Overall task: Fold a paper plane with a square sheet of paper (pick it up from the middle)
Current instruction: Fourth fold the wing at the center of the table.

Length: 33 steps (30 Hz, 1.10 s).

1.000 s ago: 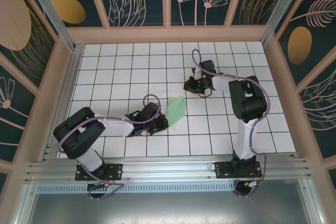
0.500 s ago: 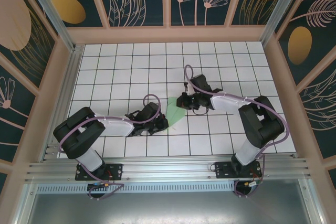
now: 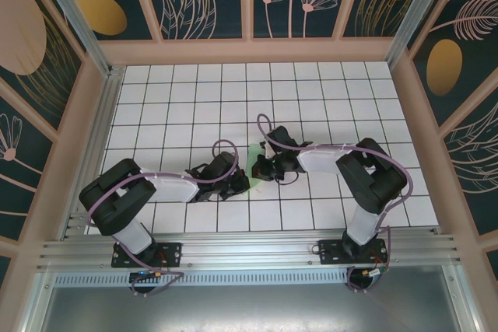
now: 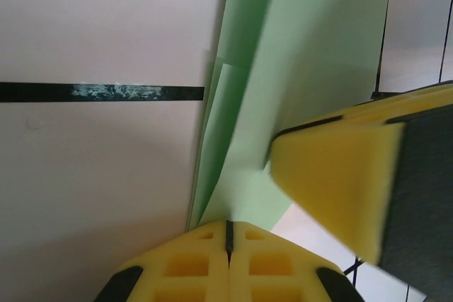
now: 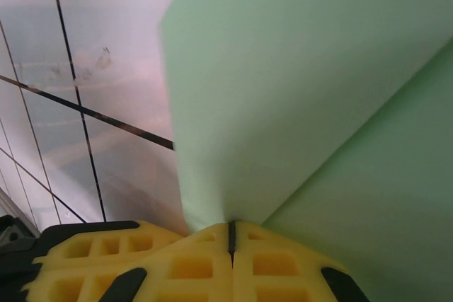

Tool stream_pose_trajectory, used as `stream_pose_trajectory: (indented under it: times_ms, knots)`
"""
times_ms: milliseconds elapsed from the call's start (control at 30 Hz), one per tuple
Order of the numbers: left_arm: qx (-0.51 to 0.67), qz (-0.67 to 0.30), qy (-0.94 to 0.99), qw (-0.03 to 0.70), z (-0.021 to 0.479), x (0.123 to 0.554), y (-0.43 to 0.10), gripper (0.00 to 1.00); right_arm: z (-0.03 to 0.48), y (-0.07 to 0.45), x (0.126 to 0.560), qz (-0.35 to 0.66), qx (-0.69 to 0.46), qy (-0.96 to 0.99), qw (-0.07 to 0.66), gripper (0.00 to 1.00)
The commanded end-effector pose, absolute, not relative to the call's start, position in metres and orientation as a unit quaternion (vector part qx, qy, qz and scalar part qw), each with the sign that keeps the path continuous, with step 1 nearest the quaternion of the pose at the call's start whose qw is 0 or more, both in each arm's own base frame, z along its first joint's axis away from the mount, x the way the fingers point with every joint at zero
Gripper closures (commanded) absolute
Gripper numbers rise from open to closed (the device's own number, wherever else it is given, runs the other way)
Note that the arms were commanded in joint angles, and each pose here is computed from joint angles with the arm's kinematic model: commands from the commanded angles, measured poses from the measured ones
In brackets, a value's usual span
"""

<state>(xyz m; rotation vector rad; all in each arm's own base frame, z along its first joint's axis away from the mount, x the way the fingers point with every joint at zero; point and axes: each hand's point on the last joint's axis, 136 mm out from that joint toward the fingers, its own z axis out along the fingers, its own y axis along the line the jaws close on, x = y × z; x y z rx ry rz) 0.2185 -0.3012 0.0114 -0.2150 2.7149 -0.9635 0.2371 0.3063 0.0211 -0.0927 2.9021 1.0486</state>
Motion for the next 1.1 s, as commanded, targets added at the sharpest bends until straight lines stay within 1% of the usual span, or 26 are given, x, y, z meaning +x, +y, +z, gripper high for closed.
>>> stream_pose_trajectory:
  times_ms: [0,133,300,733,1000,1067]
  knots:
    - [-0.08,-0.222,0.97,0.06,-0.041,0.182,-0.257,1.0,0.024,0.323,0.234,0.358,-0.038,0.933,0.014,1.0]
    - [-0.08,-0.224,0.97,0.059,-0.041,0.182,-0.257,1.0,0.021,0.325,0.231,0.36,-0.04,0.932,0.007,1.0]
    - [-0.08,-0.222,0.97,0.058,-0.042,0.181,-0.257,1.0,0.017,0.32,0.24,0.336,-0.031,0.941,0.019,1.0]
    - [-0.082,-0.216,0.972,0.05,-0.047,0.173,-0.248,1.0,0.013,0.291,0.297,0.325,0.022,0.944,0.057,1.0]
    - [-0.081,-0.214,0.972,0.046,-0.048,0.17,-0.246,1.0,0.008,0.282,0.326,0.306,0.027,0.948,0.081,1.0]
    - [-0.081,-0.213,0.973,0.045,-0.048,0.168,-0.245,1.0,0.007,0.268,0.343,0.3,0.044,0.949,0.091,1.0]
